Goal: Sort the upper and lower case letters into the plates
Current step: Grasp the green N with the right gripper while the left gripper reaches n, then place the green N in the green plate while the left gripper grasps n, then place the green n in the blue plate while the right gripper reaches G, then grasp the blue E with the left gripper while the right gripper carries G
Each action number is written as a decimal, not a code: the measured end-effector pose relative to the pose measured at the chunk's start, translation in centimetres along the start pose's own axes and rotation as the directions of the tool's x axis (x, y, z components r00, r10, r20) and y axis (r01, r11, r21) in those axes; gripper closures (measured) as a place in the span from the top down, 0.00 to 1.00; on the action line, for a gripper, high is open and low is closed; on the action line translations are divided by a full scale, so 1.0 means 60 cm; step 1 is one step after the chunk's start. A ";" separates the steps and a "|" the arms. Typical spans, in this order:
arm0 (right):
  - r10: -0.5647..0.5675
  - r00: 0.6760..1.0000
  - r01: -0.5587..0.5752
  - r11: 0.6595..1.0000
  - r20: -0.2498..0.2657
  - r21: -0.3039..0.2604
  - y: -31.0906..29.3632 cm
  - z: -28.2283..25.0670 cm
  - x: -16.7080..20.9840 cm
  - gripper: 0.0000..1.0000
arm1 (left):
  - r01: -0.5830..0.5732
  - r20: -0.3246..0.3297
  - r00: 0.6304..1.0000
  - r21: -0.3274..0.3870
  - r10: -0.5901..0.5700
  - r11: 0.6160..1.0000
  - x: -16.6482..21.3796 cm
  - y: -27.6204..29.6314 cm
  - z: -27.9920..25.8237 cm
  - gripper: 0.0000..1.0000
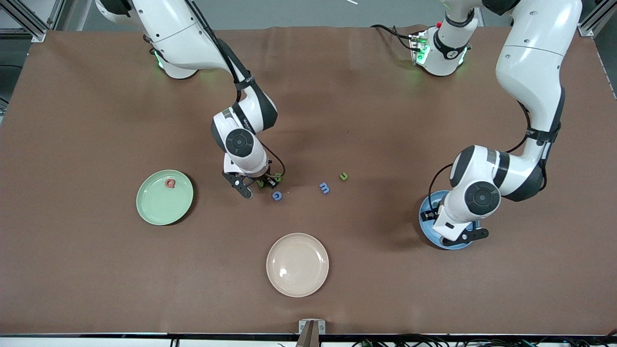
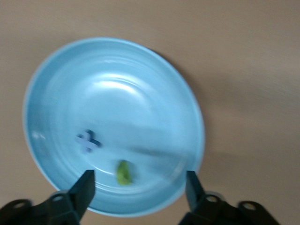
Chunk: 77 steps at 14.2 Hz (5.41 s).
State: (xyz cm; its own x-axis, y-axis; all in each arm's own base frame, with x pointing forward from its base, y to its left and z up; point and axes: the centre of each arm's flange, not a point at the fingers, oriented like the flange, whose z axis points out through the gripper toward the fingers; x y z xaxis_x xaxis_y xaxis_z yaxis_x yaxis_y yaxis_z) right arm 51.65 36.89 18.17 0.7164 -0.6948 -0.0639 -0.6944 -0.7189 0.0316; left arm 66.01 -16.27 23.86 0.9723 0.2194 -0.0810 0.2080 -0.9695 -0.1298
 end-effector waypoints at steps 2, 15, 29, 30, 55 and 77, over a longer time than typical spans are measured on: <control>-0.021 1.000 0.021 1.000 -0.015 -0.005 0.001 0.002 -0.005 0.58 | 0.021 0.009 1.000 -0.023 -0.021 1.000 -0.030 0.049 -0.009 1.00; -0.062 0.995 0.062 0.998 -0.072 -0.008 0.005 0.002 0.012 0.34 | 0.252 0.013 0.967 -0.134 -0.253 0.958 -0.255 0.304 0.010 0.85; -0.370 0.929 0.370 0.927 0.019 -0.062 0.208 -0.149 0.412 0.34 | 0.346 0.055 0.938 -0.133 -0.342 0.929 -0.329 0.351 0.080 0.57; -0.377 0.926 0.378 0.924 0.023 -0.062 0.223 -0.145 0.426 0.34 | 0.348 0.057 0.937 -0.130 -0.343 0.928 -0.331 0.350 0.083 0.56; -0.259 0.965 0.259 0.966 -0.031 0.021 0.067 -0.126 0.244 1.00 | 0.023 -0.114 0.993 -0.050 -0.029 0.999 -0.071 0.039 -0.052 0.26; -0.118 0.991 0.121 0.991 -0.071 0.049 -0.106 0.005 0.023 0.66 | -0.016 -0.087 0.996 -0.152 0.002 0.988 -0.062 0.052 -0.068 1.00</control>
State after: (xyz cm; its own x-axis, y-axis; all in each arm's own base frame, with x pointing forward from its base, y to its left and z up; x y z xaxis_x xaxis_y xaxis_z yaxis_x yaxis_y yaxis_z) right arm 57.05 40.52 17.59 0.7962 -0.6050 0.0036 -0.6048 -0.7960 -0.0254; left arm 63.51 -20.55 27.79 0.9784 0.2067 0.0048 0.2066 -0.9782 0.0229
